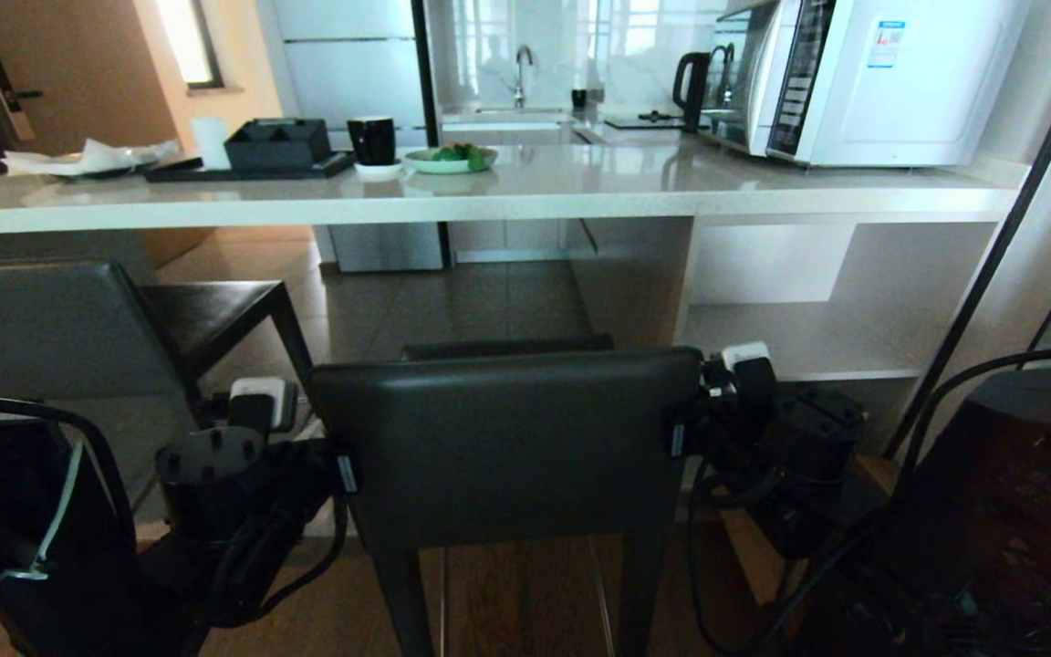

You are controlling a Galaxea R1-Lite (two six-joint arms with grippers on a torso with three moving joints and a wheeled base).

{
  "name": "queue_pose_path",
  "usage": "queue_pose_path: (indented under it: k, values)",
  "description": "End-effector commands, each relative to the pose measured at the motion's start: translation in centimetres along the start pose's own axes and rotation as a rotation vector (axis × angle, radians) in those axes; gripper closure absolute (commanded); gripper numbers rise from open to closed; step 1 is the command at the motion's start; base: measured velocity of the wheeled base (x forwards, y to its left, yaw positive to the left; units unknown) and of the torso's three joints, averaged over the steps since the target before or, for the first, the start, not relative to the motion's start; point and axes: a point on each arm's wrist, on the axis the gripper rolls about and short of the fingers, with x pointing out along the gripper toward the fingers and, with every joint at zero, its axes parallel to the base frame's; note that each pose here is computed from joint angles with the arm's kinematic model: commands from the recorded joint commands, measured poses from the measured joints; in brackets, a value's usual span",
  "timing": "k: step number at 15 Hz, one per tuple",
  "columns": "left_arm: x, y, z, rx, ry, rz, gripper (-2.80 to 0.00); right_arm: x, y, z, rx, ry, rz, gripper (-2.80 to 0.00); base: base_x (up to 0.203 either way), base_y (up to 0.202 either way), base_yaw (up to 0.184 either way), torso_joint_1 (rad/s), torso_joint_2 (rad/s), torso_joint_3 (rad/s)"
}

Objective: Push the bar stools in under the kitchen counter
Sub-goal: Push the gray chair back under the dining table

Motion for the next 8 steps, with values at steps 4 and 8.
queue_pose_path:
  k: [4, 8]
  values:
    - [3.6, 0.7, 0.2, 0.042, -0.054, 0.014, 0.00, -0.4, 2.1, -0.1, -0.006, -0.003, 0.057, 0.00, 0.000, 0.000, 0.000, 0.000, 0.00, 0.000]
    - [3.0, 0.7, 0.3, 0.050, -0.048, 0.007, 0.00, 1.1, 1.9, 0.1, -0.001, -0.032, 0.040, 0.00, 0.000, 0.000, 0.000, 0.000, 0.00, 0.000]
